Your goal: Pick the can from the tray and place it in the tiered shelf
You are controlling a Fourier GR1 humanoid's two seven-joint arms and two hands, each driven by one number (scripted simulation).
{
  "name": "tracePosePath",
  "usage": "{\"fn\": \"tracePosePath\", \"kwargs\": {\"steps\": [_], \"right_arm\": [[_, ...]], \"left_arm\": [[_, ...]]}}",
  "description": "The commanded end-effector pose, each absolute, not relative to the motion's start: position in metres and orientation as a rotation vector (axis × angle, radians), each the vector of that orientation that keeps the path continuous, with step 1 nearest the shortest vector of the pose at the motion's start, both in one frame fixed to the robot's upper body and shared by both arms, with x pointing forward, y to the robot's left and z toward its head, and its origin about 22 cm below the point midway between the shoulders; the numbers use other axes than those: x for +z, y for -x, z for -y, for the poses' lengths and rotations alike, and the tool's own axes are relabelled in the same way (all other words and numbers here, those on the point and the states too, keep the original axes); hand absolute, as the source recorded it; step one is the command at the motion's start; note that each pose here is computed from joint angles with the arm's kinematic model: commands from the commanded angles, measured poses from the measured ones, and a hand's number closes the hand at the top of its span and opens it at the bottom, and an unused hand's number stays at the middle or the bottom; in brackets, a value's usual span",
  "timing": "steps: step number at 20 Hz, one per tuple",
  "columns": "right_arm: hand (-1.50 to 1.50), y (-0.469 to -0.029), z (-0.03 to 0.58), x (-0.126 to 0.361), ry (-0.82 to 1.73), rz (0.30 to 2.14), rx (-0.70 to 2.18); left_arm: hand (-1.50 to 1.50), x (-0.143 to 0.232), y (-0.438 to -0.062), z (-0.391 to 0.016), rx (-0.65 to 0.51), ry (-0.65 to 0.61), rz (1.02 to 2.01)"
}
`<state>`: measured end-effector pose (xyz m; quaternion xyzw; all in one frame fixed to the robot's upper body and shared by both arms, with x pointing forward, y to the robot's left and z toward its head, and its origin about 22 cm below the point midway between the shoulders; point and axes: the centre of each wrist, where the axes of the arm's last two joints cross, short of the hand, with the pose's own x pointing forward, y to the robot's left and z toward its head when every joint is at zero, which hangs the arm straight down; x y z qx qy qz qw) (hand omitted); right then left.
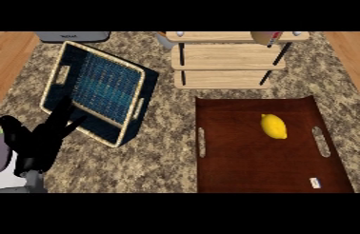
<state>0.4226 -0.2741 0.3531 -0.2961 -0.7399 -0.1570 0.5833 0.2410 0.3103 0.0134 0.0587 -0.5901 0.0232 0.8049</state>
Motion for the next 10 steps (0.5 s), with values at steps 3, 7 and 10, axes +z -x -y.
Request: {"fn": "tracePosePath", "kwargs": {"steps": [3,7,10], "right_arm": [[-1.50,-0.400,0.335,0.341,0.647,1.680,-0.522],[-1.50,-0.381,0.375,0.348,0.632,1.682,-0.469],[-1.50,-0.368,0.403,0.338,0.611,1.713,-0.451]], "left_arm": [[0.00,-0.024,-0.226,-0.293,0.066,-0.105,1.098],[0.00,-0.013,-0.242,-0.296,0.060,-0.105,1.109],[0.00,-0.025,-0.230,-0.294,0.056,-0.099,1.102]]}}
